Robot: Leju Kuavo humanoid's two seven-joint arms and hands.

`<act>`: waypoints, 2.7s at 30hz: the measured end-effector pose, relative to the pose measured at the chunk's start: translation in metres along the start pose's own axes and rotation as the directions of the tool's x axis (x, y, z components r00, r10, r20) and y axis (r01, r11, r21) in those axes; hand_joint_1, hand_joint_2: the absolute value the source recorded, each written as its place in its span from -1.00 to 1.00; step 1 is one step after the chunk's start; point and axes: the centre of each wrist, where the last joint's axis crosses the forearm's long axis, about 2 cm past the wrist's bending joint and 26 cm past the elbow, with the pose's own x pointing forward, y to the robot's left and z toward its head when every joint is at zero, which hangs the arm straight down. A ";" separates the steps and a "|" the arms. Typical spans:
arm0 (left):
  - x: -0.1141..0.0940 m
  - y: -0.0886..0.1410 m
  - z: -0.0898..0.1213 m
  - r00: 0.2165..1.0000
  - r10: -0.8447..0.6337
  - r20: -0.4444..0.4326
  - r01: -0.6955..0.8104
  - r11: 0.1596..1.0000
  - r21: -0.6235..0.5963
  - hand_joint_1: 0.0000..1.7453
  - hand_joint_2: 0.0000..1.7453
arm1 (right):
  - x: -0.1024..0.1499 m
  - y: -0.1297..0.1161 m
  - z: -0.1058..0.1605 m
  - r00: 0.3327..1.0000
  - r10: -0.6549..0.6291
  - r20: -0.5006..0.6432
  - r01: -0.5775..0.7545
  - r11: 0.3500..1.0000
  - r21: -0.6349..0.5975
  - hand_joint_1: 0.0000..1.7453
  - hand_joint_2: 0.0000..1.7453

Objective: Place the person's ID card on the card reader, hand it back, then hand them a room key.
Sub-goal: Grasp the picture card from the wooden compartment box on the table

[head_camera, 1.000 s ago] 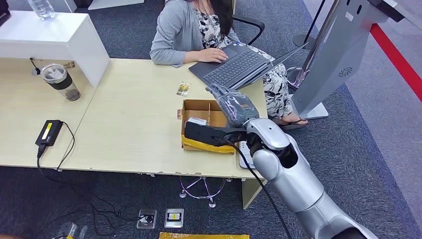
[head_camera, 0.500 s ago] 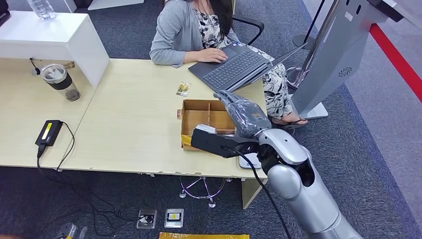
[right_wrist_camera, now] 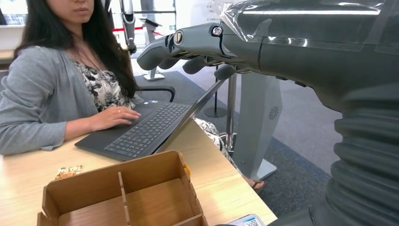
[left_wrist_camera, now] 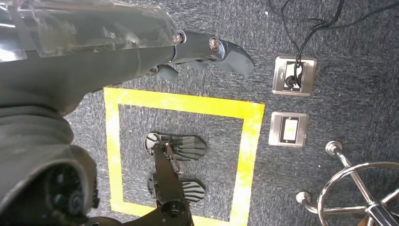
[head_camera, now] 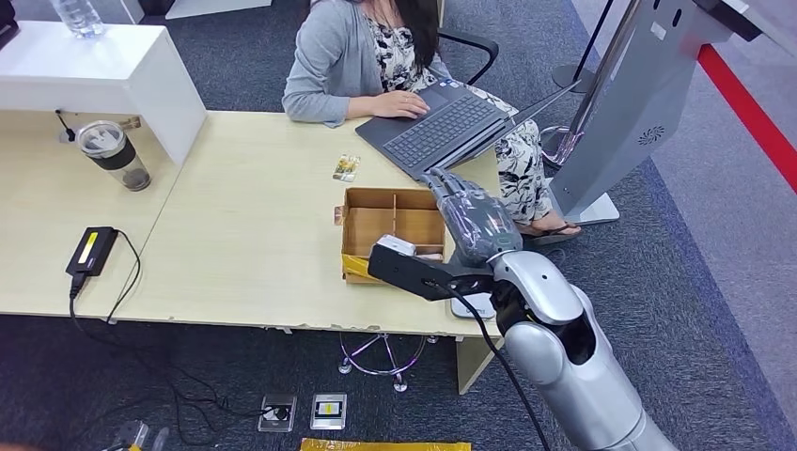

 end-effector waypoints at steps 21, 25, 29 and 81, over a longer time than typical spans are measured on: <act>0.003 -0.012 -0.004 0.998 -0.026 -0.064 0.029 0.998 0.050 -1.00 -1.00 | -0.006 0.040 -0.012 0.994 -0.032 -0.104 0.032 0.999 -0.002 -1.00 1.00; 0.003 -0.015 -0.004 0.997 -0.025 -0.068 0.029 0.998 0.056 -1.00 -1.00 | -0.005 0.051 -0.013 0.994 -0.031 -0.105 0.033 0.999 0.012 -1.00 1.00; 0.003 -0.017 -0.005 0.997 -0.024 -0.070 0.028 0.998 0.058 -1.00 -1.00 | -0.004 0.059 -0.014 0.994 -0.034 -0.103 0.037 0.999 0.035 -1.00 1.00; 0.019 -0.027 -0.010 0.998 -0.035 -0.060 0.037 0.998 0.041 -1.00 -1.00 | 0.008 0.108 -0.040 0.996 0.059 -0.072 -0.053 0.994 0.091 -1.00 1.00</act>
